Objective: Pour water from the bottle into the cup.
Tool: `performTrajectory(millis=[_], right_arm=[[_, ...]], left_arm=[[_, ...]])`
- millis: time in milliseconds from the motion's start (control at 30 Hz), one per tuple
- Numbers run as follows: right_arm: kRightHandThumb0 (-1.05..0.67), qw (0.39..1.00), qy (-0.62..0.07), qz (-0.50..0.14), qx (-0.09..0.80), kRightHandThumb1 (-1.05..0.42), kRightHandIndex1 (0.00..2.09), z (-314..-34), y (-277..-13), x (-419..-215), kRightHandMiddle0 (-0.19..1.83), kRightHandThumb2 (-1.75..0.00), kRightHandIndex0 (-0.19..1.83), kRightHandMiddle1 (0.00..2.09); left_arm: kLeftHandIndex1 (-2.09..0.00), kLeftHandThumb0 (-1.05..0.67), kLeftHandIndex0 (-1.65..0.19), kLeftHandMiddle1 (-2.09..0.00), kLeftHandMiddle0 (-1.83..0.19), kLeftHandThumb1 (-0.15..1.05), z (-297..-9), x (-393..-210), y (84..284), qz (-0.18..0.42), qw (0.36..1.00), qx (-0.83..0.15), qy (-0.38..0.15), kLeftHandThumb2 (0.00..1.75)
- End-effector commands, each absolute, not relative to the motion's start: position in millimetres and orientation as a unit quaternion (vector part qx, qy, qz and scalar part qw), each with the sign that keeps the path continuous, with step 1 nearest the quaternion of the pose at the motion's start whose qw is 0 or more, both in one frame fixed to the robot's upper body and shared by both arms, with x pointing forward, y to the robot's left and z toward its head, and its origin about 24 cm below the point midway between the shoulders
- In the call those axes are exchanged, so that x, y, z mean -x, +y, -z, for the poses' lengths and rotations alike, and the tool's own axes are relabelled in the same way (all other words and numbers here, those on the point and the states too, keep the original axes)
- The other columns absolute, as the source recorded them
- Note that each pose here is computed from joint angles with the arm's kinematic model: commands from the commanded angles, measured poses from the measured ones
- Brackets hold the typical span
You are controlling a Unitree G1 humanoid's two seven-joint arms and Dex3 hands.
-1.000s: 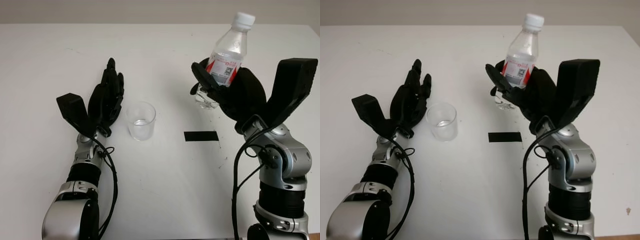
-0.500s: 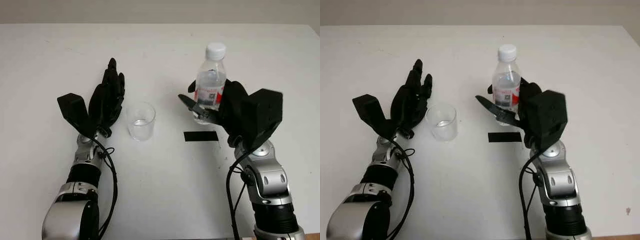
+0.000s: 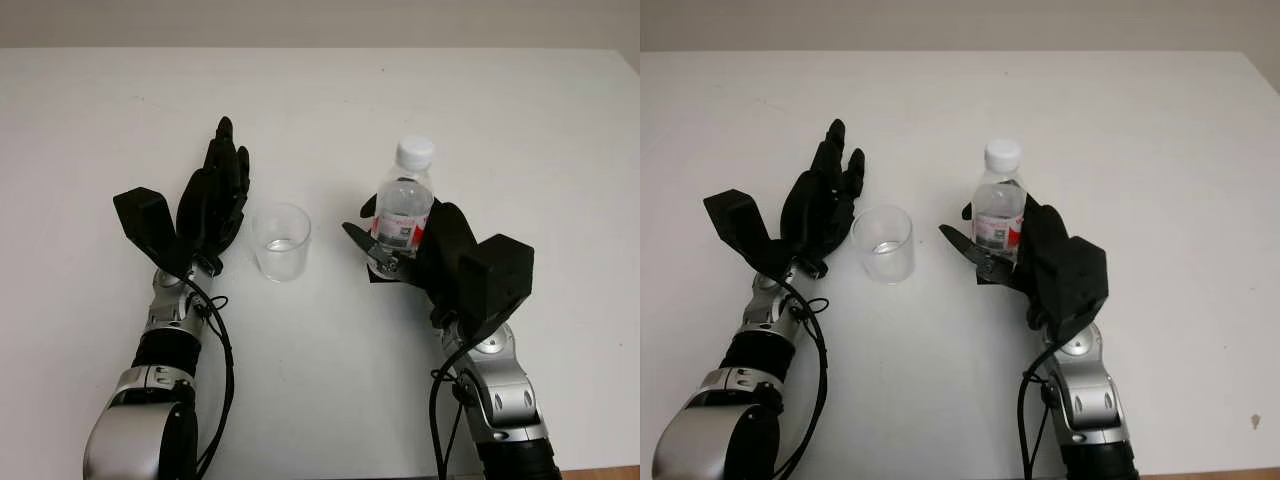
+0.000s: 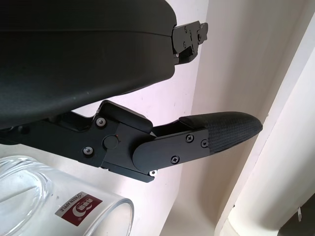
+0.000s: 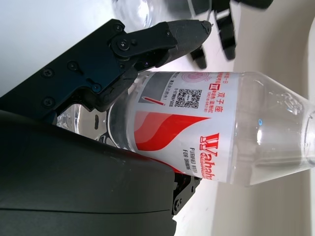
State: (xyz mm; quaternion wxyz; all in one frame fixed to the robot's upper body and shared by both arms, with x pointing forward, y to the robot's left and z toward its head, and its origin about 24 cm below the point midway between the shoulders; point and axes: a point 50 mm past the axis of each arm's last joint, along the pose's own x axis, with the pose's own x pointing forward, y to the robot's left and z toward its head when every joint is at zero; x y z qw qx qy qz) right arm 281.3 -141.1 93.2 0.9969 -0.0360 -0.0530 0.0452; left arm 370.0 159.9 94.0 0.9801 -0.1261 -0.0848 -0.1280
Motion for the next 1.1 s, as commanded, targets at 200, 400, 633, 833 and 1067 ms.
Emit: performTrajectory(millis=[200,400,633,833,1067], right_arm=[[-0.47,0.996,-0.067,-0.016,0.055,-1.05,2.09,-93,-154,-279,1.08,-0.53,1.29,2.09],[-0.46,0.995,-0.072,-0.008,0.063,-1.05,2.09,-93,-156,-281,1.02,-0.52,1.25,2.09],[-0.46,0.996,-0.074,-0.002,0.054,-1.05,2.09,-91,-157,-285,1.01,-0.50,1.26,2.09],[-0.46,0.996,-0.069,-0.003,0.056,-1.05,2.09,-90,-156,-287,1.03,-0.51,1.30,2.09],[-0.49,0.997,-0.047,-0.016,0.054,-1.05,2.09,-88,-155,-290,1.01,-0.52,1.26,2.09]], left_arm=[[0.00,-0.84,0.19,0.00,0.19,1.05,-76,-364.8,165.3,0.120,0.983,0.131,-0.049,0.63],[0.00,-0.83,0.19,0.00,0.19,1.05,-77,-365.4,165.1,0.123,0.983,0.128,-0.050,0.64],[0.00,-0.83,0.19,0.00,0.19,1.05,-77,-365.8,165.2,0.123,0.983,0.128,-0.049,0.64],[0.00,-0.84,0.19,0.00,0.19,1.05,-77,-365.5,165.4,0.124,0.983,0.128,-0.050,0.63],[0.00,-0.83,0.19,0.00,0.19,1.05,-77,-365.3,166.6,0.123,0.983,0.124,-0.052,0.65]])
